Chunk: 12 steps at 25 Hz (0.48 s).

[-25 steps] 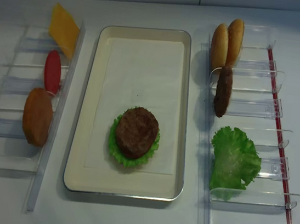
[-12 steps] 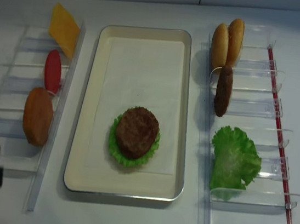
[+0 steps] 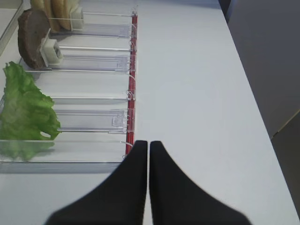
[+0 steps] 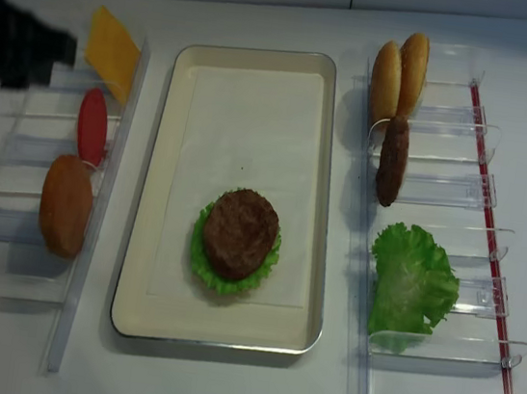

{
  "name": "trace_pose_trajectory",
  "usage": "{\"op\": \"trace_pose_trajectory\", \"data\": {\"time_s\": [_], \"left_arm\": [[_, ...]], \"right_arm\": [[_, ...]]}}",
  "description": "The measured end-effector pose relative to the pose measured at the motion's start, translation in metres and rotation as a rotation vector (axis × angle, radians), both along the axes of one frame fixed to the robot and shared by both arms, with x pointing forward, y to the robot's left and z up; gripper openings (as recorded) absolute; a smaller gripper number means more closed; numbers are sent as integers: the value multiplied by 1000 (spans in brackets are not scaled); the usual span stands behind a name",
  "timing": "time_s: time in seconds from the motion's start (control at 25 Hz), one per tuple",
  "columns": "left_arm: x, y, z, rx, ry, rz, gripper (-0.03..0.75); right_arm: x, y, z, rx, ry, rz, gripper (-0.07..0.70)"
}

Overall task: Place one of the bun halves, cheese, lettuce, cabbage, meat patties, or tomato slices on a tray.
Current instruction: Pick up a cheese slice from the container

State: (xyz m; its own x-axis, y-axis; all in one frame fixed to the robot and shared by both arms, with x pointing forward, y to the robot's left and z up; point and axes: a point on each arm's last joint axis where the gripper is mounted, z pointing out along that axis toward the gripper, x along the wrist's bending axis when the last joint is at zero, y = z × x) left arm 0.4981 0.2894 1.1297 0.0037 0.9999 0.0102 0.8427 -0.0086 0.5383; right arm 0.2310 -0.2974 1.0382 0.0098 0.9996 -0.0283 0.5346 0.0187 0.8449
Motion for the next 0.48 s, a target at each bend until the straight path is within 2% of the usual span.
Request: {"op": "trace_pose_trajectory", "data": {"time_s": [0.16,0.24,0.48], "left_arm": [[53,-3,-2,1,13,0,263],[77,-4,-10,2,35,2,263],[125,14,-31,8,82,47,263]], "right_arm": [[0,0,0,0,0,0,203],[0,0,0,0,0,0,203],[0,0,0,0,0,0,203]]}}
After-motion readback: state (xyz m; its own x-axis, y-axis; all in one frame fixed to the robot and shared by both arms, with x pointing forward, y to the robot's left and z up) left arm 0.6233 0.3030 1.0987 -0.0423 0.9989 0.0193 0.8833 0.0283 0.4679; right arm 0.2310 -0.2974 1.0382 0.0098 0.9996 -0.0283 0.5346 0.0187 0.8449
